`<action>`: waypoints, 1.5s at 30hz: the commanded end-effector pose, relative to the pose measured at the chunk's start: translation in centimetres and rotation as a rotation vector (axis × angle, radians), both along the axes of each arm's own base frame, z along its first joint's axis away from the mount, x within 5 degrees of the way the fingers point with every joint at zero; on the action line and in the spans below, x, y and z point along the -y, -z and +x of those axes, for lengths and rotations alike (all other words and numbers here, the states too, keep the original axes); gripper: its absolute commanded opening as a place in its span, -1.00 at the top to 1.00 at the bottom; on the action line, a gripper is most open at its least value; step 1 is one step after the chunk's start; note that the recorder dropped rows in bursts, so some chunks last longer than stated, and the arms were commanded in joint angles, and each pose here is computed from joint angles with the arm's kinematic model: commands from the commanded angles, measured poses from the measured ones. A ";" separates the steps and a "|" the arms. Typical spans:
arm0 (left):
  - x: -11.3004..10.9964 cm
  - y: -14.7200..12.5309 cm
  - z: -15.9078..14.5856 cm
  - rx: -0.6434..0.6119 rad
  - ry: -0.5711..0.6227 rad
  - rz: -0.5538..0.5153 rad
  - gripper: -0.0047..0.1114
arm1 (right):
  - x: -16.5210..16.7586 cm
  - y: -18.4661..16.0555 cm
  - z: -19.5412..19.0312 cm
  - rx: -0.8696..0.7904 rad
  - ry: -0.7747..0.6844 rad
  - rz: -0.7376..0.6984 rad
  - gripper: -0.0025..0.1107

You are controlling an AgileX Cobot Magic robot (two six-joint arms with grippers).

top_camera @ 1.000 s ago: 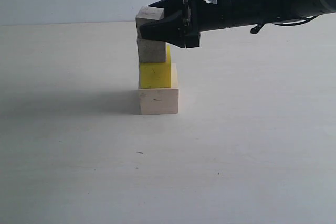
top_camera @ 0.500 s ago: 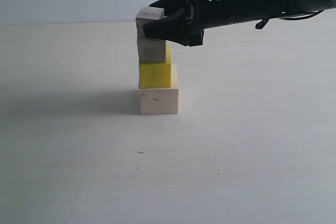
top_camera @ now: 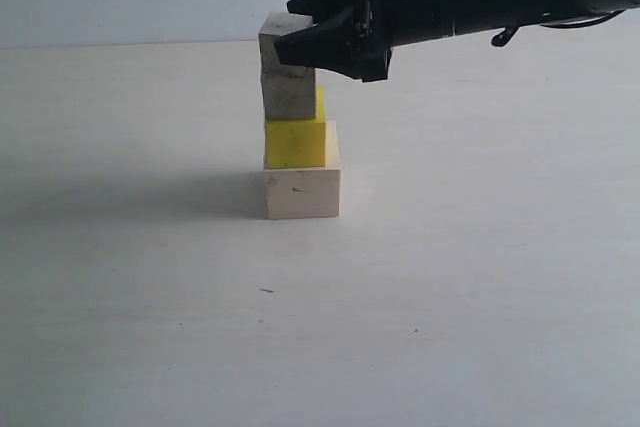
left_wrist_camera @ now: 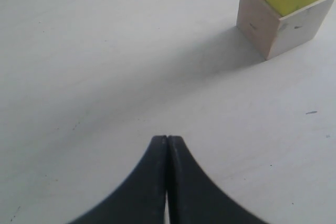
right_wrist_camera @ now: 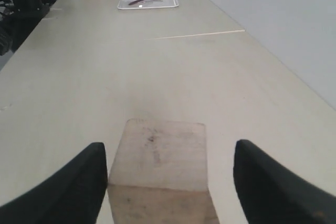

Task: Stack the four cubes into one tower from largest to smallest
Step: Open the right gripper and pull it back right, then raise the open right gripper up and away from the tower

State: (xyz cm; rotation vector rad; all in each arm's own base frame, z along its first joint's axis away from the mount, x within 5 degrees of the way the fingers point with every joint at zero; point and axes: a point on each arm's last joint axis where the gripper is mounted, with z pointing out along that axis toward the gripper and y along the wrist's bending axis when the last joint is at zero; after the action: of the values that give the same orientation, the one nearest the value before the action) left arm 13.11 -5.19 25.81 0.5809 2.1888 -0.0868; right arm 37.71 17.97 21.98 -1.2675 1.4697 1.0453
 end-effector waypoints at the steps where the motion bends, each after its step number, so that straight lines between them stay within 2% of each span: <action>1: 0.1 -0.1 0.0 0.018 0.012 0.000 0.92 | 0.3 -0.9 0.0 0.025 0.026 -0.046 -0.19; 25: 0.1 -0.1 0.0 0.018 0.012 0.000 0.92 | 0.6 -0.8 0.1 0.034 0.047 -0.111 -0.19; 45: 0.1 -0.1 0.0 0.018 0.012 0.000 0.92 | 0.6 -0.8 0.1 0.035 0.049 -0.112 -0.19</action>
State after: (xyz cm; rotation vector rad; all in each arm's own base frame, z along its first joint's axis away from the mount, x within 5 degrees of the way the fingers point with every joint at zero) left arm 13.11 -5.19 25.81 0.5850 2.1876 -0.0848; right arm 37.73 17.55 22.12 -1.3192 1.5499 0.9356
